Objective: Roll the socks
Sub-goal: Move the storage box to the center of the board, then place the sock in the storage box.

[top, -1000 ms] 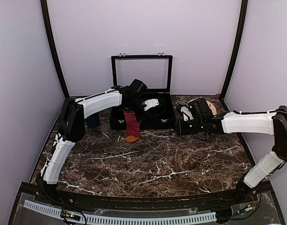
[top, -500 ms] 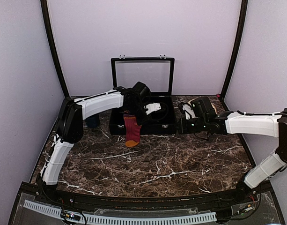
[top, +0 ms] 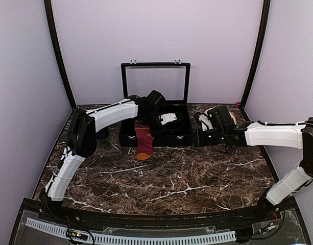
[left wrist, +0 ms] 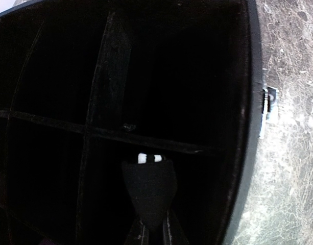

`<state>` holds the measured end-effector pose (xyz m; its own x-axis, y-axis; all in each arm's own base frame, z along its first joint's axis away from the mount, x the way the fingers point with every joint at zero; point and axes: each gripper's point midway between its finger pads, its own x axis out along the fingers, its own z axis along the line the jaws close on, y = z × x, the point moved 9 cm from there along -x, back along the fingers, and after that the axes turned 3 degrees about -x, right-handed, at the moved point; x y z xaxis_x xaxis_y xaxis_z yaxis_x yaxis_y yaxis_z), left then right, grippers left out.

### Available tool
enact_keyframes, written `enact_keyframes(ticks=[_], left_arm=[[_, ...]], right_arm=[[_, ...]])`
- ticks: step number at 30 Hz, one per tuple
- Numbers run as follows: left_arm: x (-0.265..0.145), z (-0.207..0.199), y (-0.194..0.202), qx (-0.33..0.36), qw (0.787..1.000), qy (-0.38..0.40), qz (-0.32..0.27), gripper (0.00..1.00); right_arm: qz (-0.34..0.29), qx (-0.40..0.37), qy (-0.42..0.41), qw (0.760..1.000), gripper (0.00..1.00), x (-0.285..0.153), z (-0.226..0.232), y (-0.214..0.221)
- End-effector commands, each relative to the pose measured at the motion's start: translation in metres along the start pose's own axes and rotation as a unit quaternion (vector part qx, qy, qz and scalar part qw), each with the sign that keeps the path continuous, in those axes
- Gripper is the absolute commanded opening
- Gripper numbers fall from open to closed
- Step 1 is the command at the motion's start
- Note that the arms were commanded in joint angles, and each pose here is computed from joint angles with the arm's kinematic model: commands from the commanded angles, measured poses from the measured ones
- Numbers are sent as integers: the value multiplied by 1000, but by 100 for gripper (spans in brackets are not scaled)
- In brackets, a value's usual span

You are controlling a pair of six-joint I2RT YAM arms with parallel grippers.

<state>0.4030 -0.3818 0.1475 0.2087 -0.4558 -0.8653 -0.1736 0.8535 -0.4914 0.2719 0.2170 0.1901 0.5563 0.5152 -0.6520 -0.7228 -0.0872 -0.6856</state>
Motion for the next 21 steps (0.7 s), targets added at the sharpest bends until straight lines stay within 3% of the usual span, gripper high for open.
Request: enact_keyframes(ticks=[1, 7, 13, 21], left_arm=[[35, -20, 40, -22, 993, 70, 97, 1], [42, -18, 46, -26, 992, 74, 102, 5], [46, -18, 49, -26, 991, 73, 105, 15], [54, -19, 59, -30, 989, 64, 128, 45]], right_arm=[[-12, 1, -3, 1000, 0, 8, 0, -6], [-6, 0, -2, 1000, 0, 14, -1, -5], [-7, 0, -5, 1000, 0, 16, -1, -5], [-6, -3, -4, 1000, 0, 17, -1, -5]])
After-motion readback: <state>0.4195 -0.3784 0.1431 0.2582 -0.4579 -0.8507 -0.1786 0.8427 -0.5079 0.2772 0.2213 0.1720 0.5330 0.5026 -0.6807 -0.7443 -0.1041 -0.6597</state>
